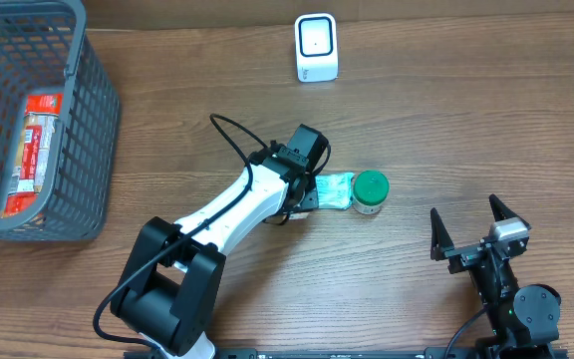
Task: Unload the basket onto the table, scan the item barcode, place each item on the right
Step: 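Open the left gripper and release the bundle on the table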
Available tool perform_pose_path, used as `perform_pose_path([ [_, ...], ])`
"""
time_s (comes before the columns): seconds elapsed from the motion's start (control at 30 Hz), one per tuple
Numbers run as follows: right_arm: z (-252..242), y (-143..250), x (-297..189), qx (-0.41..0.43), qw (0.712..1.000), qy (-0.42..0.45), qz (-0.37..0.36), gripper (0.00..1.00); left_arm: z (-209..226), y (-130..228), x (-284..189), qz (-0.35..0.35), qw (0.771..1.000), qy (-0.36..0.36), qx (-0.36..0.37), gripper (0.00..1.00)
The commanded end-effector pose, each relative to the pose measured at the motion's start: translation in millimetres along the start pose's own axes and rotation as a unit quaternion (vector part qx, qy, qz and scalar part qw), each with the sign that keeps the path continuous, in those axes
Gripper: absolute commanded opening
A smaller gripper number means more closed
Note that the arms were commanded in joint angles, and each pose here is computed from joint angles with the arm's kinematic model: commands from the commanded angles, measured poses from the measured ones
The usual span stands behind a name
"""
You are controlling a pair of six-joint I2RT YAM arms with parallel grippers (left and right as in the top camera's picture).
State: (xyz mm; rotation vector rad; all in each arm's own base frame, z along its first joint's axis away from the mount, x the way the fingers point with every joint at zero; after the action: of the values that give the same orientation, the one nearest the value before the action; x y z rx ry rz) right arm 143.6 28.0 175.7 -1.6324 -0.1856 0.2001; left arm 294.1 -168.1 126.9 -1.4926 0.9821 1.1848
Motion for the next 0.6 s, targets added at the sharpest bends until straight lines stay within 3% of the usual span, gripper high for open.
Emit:
perform_pose_path([
  [0.0, -0.7, 2.7, 0.1, -0.002, 1.0, 0.002, 0.0, 1.0, -8.3, -7.8, -16.9, -0.012, 0.999, 0.032, 0.002, 0.36],
  [0.27, -0.7, 2.7, 0.1, -0.002, 1.0, 0.002, 0.0, 1.0, -29.2, -23.0, -38.7, -0.026, 0.996, 0.091, 0.004, 0.35],
  [0.57, -0.7, 2.7, 0.1, -0.002, 1.0, 0.002, 0.0, 1.0, -47.1, -9.8, -6.1, -0.014, 0.997, 0.065, 0.032, 0.35],
])
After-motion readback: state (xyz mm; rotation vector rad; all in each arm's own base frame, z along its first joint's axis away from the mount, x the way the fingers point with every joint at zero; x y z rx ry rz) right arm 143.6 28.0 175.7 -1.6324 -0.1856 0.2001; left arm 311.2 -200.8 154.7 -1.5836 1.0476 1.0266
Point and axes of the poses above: each gripper's point midway between its finger pads, its own x axis out along the fingers, its own z axis along the line the jaws close on, y = z × x, the point moved 10 cm from there along -x, back along the fingers, and after that the axes turned 5 degrees about -x, right-handed, at the moved point
